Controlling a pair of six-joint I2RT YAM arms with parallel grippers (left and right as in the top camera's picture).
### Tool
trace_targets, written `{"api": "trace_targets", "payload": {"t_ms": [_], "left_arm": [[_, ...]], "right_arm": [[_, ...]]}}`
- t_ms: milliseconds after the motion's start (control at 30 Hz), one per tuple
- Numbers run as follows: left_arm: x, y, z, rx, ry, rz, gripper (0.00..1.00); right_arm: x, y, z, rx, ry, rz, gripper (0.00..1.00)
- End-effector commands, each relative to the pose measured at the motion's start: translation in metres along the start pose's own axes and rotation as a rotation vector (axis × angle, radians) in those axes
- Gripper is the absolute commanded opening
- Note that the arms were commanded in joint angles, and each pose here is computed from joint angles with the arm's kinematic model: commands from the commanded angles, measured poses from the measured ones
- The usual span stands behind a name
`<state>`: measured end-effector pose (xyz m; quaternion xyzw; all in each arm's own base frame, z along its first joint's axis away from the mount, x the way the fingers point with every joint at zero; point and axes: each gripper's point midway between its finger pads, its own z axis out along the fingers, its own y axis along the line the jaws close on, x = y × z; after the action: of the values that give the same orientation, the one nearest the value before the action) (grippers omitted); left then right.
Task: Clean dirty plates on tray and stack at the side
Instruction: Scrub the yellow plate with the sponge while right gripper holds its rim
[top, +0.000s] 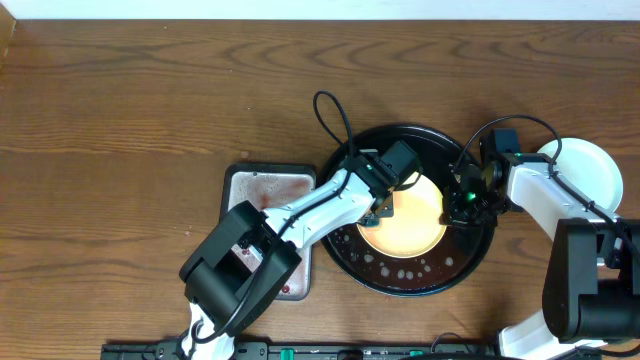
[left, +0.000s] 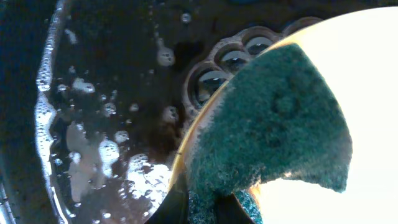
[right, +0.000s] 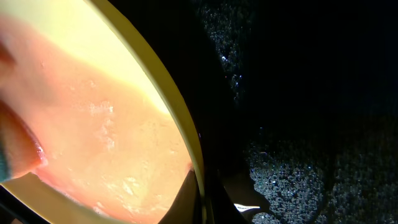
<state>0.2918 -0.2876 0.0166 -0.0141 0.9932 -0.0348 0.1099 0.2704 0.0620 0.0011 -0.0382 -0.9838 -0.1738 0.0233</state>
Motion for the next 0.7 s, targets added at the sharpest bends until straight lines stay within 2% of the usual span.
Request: {"api": "trace_targets", "payload": {"t_ms": [0, 100, 300, 667], "left_arm": [[0.011, 0.000, 0.021, 0.018, 0.061, 0.017, 0.07], [0.025, -0.049, 0.015, 0.250, 0.153, -0.005, 0.07], [0.041, -0.100, 0.007, 0.483, 0.271, -0.050, 0.08], [0.083, -0.104, 0.022, 0.489, 0.442, -0.022, 0.08]], "right_arm": [[0.001, -0.014, 0.002, 0.063, 0.009, -0.008, 0.01], [0.001, -0.014, 0.002, 0.063, 0.009, -0.008, 0.01], [0.001, -0.014, 0.002, 0.063, 0.011, -0.022, 0.01], [0.001, -0.014, 0.002, 0.063, 0.010, -0.022, 0.01]]}}
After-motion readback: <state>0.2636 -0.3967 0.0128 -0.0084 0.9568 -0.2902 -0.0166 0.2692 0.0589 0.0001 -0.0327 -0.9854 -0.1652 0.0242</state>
